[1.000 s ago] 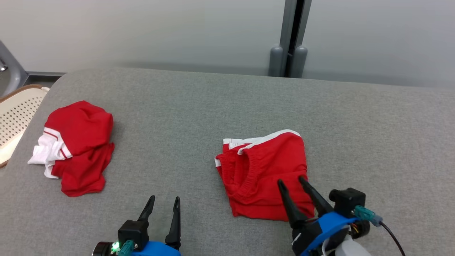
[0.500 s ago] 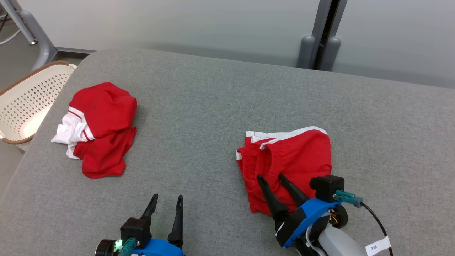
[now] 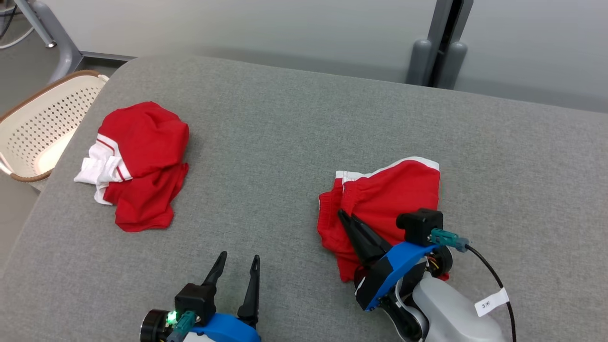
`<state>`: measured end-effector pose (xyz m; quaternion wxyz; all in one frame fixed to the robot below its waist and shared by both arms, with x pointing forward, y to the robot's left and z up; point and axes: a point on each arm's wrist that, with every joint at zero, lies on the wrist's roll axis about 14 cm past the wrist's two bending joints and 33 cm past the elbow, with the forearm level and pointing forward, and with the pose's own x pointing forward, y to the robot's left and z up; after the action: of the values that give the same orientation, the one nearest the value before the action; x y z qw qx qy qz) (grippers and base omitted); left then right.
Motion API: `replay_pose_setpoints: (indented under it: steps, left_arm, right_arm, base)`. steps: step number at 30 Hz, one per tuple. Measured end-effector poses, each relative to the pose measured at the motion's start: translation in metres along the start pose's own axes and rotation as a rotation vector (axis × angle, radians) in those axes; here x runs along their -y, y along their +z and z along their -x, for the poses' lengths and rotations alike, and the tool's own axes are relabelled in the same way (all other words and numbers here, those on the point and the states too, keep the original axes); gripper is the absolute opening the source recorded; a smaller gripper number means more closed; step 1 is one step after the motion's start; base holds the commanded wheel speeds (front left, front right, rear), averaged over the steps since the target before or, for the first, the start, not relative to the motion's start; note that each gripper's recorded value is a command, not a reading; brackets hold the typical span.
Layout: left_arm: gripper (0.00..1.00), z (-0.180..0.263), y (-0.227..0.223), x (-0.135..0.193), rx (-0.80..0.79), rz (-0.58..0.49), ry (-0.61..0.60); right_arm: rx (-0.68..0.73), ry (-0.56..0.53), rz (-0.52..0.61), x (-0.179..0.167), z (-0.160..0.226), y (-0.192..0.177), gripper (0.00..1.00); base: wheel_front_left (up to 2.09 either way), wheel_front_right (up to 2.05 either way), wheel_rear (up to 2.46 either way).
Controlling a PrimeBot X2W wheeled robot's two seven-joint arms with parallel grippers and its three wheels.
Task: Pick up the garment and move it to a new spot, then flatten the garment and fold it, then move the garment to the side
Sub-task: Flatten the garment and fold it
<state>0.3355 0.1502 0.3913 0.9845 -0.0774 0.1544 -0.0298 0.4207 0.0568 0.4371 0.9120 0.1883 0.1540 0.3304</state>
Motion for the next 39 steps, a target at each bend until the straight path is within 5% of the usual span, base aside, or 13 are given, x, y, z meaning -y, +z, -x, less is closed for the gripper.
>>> replay_pose_setpoints:
  steps: [4,5,6,7,17,24,30,39]
  left_arm:
    - [1.00,0.004,-0.004,-0.001,-0.009,0.012,0.006]
    - [1.00,0.005,-0.004,-0.002,-0.011,0.014,0.012]
    - [1.00,0.006,-0.005,-0.003,-0.014,0.019,0.017]
    - [1.00,0.007,-0.006,-0.004,-0.017,0.021,0.021]
    - [1.00,0.002,-0.005,-0.005,-0.013,0.027,0.027]
    - [1.00,-0.010,0.013,0.004,0.035,0.021,-0.001]
    - [1.00,-0.019,0.034,0.009,0.097,-0.022,-0.019]
    - [1.00,-0.006,0.029,0.014,0.097,-0.059,-0.033]
  right_arm:
    - [-0.055,0.029,0.085,-0.004,-0.006,-0.011,0.00]
    - [-0.083,0.027,0.107,-0.002,-0.005,-0.018,0.11]
    - [-0.118,0.023,0.136,0.001,-0.003,-0.026,0.47]
    - [-0.149,0.016,0.165,0.006,-0.002,-0.033,1.00]
    - [-0.158,-0.051,0.245,0.030,0.014,-0.032,1.00]
    - [0.049,-0.135,0.209,0.042,0.034,0.023,1.00]
    - [0.262,-0.327,0.216,0.079,0.094,0.072,1.00]
    - [0.265,-0.551,0.180,0.119,0.172,0.048,1.00]
  base:
    - [0.00,0.00,0.00]
    - [0.00,0.00,0.00]
    - [0.00,0.00,0.00]
    - [0.00,0.00,0.00]
    - [0.00,0.00,0.00]
    - [0.00,0.00,0.00]
    - [0.00,0.00,0.00]
    - [0.00,0.00,0.00]
